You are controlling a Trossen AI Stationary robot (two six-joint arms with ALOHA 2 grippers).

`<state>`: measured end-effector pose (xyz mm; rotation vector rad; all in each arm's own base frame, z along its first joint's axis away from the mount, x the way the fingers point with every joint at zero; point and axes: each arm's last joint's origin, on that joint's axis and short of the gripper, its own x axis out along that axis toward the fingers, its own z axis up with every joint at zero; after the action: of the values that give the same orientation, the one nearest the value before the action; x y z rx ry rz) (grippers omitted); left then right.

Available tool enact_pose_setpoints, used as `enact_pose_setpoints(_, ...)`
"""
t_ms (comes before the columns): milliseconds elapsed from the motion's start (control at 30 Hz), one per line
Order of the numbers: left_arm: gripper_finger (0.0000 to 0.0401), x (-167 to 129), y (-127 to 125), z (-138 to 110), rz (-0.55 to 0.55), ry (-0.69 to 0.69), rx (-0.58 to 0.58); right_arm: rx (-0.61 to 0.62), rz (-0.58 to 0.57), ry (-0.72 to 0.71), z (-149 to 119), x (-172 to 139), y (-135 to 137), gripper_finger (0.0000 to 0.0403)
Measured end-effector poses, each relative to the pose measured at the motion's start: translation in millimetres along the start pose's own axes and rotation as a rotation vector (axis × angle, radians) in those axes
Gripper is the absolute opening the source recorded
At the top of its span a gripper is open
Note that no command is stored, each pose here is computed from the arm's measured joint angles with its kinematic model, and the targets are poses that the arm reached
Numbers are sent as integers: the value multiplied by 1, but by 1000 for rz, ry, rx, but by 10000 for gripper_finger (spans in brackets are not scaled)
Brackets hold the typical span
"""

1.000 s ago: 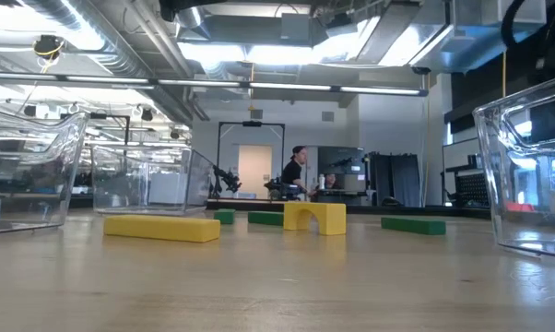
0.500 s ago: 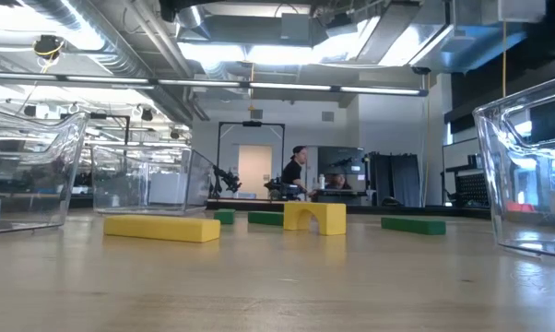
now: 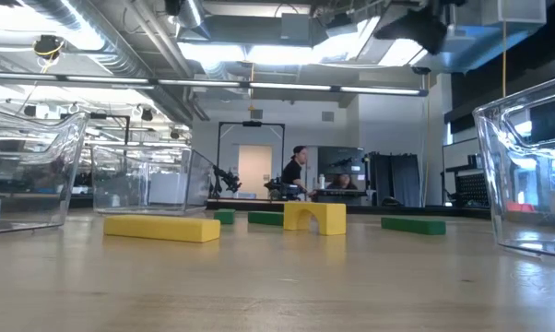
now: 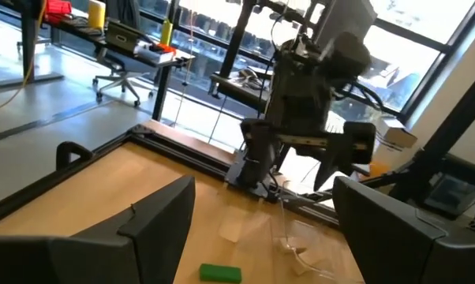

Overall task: Sort & place blocks by color
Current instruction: Put the brown block into the bottom right transparent bin

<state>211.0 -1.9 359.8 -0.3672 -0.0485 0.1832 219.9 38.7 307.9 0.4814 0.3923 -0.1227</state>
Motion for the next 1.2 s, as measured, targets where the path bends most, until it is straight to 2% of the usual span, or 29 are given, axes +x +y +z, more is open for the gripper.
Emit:
enact_pose_setpoints(233, 292, 0, -1, 2, -24, -16, -4, -95, 113, -220, 27, -1, 2, 337)
enact_pose_setpoints(333, 292, 0, -1, 2, -24, -20, 8, -119, 131, -269, 31, -2, 4, 337)
enact_pose_setpoints(900, 292, 0, -1, 2, -22, -21, 30, -120, 134, -275, 32, -3, 5, 337)
enact_pose_setpoints(1200, 292, 0, -1, 2, -21, -21, 30, -159, 72, -301, 33, -2, 3, 337)
